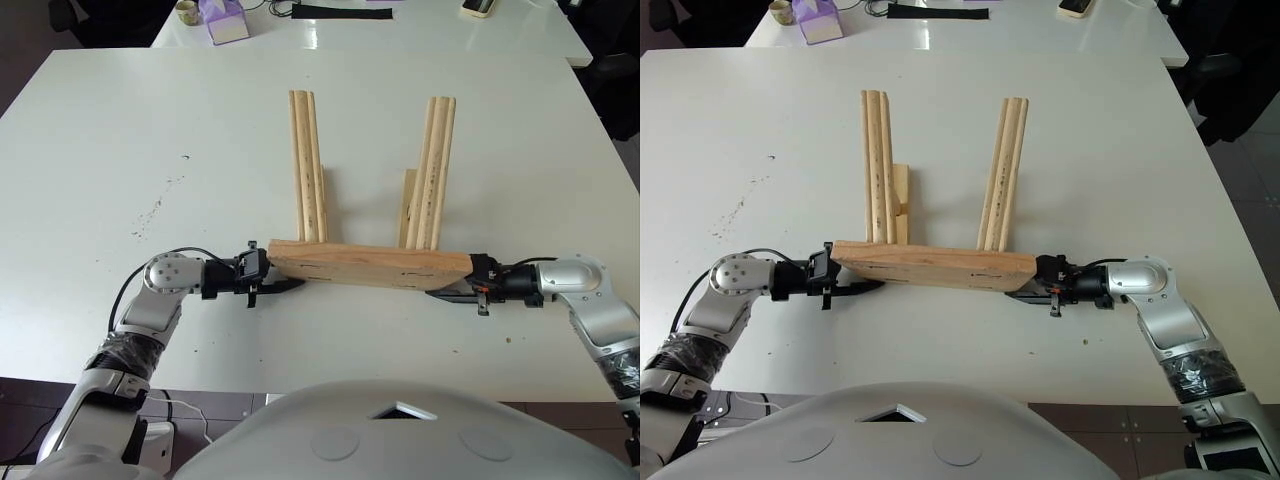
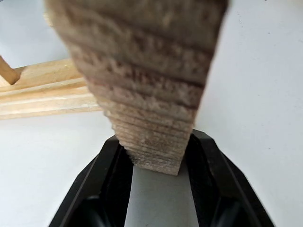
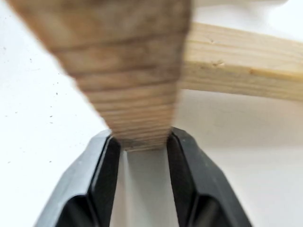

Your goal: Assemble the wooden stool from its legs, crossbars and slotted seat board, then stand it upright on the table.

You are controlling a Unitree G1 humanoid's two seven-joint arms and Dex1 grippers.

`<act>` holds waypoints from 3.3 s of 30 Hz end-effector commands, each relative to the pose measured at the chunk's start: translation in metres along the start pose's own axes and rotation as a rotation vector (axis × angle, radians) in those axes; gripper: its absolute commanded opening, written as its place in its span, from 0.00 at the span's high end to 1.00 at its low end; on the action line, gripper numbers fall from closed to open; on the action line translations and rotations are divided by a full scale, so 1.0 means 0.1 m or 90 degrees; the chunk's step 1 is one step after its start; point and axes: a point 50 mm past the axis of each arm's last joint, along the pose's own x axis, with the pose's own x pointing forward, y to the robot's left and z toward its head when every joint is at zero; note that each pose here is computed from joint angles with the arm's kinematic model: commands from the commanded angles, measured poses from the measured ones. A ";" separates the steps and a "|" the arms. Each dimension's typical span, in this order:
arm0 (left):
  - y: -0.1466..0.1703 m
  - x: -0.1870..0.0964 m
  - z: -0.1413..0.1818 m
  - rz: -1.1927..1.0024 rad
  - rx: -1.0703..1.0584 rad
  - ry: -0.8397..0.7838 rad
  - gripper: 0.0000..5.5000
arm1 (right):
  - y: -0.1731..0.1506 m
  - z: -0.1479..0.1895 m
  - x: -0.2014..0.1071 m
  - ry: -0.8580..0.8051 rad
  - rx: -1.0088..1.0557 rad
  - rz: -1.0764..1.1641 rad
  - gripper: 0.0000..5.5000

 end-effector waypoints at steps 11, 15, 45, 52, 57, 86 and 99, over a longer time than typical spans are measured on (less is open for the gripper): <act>-0.25 -0.19 0.34 0.087 -0.091 -0.029 0.74 | 0.29 0.42 -0.27 -0.125 0.169 -0.038 0.71; -0.36 -0.23 0.59 0.073 -0.127 -0.064 0.74 | 0.38 0.74 -0.40 -0.185 0.218 0.007 0.71; -0.05 -0.44 1.47 0.048 -0.664 -0.287 0.74 | 0.33 1.96 -1.35 -0.491 0.223 0.091 0.71; 0.25 -0.32 1.53 0.110 -0.686 -0.364 0.74 | 0.35 1.94 -1.37 -0.529 0.211 0.077 0.71; 0.47 -0.25 1.72 0.096 -0.675 -0.409 0.74 | 0.42 1.93 -1.30 -0.555 0.205 0.062 0.71; -0.05 -0.36 1.44 -0.106 -0.688 -0.273 0.53 | 0.57 1.80 -1.07 -0.578 0.291 0.034 0.71; 0.19 -0.73 1.45 0.315 -0.428 -0.278 0.53 | -0.05 0.84 -0.65 -0.406 0.403 -0.509 0.62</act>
